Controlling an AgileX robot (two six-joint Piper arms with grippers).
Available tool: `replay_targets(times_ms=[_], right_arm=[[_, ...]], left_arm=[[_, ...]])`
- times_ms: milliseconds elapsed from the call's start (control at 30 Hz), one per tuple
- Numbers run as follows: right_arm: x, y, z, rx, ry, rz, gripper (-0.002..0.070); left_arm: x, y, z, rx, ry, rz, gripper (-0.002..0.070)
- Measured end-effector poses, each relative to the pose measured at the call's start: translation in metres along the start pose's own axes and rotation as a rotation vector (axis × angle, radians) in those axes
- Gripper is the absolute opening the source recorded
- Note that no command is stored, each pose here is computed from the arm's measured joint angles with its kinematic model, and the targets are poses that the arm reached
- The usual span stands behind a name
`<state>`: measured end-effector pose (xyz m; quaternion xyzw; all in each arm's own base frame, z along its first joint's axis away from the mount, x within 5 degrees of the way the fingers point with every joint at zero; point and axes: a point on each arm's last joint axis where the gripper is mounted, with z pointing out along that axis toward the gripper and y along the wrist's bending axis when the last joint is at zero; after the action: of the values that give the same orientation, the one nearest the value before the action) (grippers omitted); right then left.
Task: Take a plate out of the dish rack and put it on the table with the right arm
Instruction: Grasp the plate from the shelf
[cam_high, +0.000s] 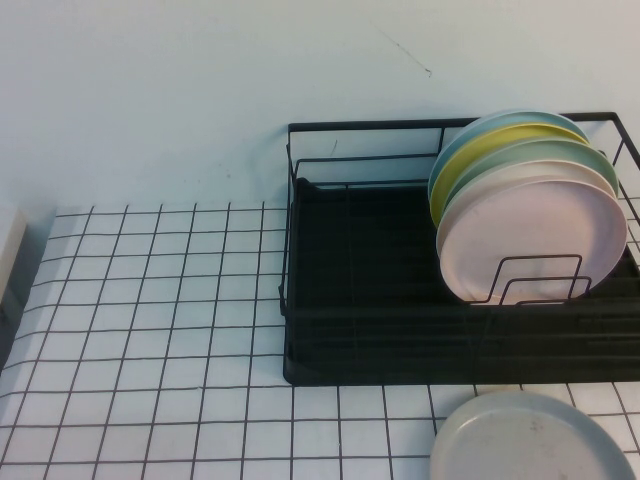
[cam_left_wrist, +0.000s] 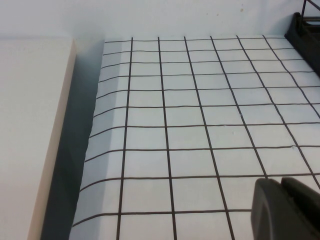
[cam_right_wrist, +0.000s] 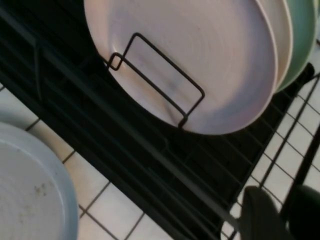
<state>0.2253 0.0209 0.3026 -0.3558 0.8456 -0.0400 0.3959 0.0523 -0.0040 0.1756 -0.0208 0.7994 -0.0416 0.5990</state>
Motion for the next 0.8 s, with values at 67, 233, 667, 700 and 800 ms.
replay_targets(times_ms=[67,233,667,700,800], right_arm=[[-0.006,-0.006,0.015,-0.032,-0.003,-0.01,0.022],[-0.018,-0.016,0.041,-0.089,-0.039,-0.061,0.0427],[-0.03,-0.028,0.092,-0.105,-0.17,-0.372,0.0441],[-0.029,-0.029,0.097,-0.098,-0.17,-0.381,0.0441],[-0.028,-0.032,0.108,-0.078,-0.173,-0.379,0.044]], left_arm=[[0.0,0.0,0.0,0.0,0.0,0.0,-0.0003],[0.0,0.0,0.0,0.0,0.0,0.0,-0.0003],[0.0,0.0,0.0,0.0,0.0,-0.004,-0.0003],[0.0,0.0,0.0,0.0,0.0,-0.004,-0.0003],[0.0,0.0,0.0,0.0,0.0,-0.004,-0.0003]])
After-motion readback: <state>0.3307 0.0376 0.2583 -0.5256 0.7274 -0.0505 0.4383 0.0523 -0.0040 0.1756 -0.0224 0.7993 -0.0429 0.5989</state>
